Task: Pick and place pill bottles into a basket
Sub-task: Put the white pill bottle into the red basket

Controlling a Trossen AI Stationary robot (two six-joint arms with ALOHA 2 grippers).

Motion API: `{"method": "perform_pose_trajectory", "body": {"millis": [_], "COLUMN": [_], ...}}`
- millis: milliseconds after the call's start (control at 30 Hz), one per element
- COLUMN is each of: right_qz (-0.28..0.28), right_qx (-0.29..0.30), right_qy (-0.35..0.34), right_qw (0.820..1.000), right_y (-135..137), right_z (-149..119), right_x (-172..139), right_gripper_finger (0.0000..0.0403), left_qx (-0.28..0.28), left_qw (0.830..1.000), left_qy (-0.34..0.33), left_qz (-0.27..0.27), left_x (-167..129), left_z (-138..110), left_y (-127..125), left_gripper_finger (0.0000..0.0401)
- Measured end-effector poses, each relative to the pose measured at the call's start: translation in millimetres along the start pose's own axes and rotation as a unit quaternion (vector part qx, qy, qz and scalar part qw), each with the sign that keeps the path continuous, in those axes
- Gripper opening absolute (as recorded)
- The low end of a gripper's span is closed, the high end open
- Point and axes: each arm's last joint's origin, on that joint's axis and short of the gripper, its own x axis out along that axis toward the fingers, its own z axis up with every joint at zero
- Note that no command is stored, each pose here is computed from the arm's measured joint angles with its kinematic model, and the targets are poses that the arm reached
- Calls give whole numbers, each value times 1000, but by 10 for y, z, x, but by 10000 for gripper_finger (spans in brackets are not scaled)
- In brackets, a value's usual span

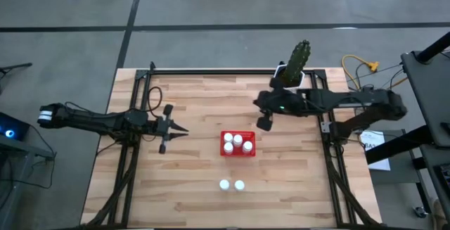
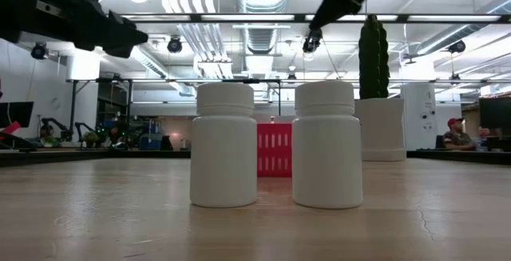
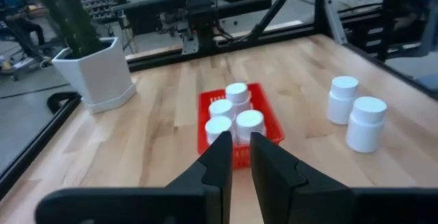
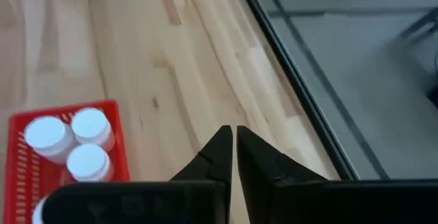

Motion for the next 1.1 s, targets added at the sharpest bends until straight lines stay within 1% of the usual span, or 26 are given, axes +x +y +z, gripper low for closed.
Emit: {"method": "perform_pose_trajectory", "body": {"millis": [200,400,500,567,633,733,867,1100], "right_qz": [0,9,43,67,72,64,67,66], "right_qx": [39,65,64,62,66,62,63,62], "right_qy": [-100,-167,-188,-197,-197,-186,-190,-189], "right_qw": [994,984,979,976,976,978,977,978], "right_y": [-78,-113,-104,-90,-87,-83,-74,-75], "right_z": [-378,-728,-870,-938,-985,-1070,-1134,-1150], "right_x": [-95,-144,-143,-145,-138,-99,-80,-77], "right_gripper_finger": [12,12,12,12,12,12,12,12], "left_qx": [-1,-2,5,16,21,21,23,32], "left_qw": [998,998,997,997,996,995,992,984], "left_qy": [-24,-13,-12,-10,-8,-1,20,68], "left_qz": [-61,-67,-73,-77,-83,-95,-120,-161], "left_x": [44,151,230,284,335,432,586,878], "left_z": [56,161,238,296,345,413,448,515], "left_y": [-30,-24,-29,-35,-45,-79,-166,-351], "left_gripper_finger": [35,35,35,35,35,35,35,37]}}
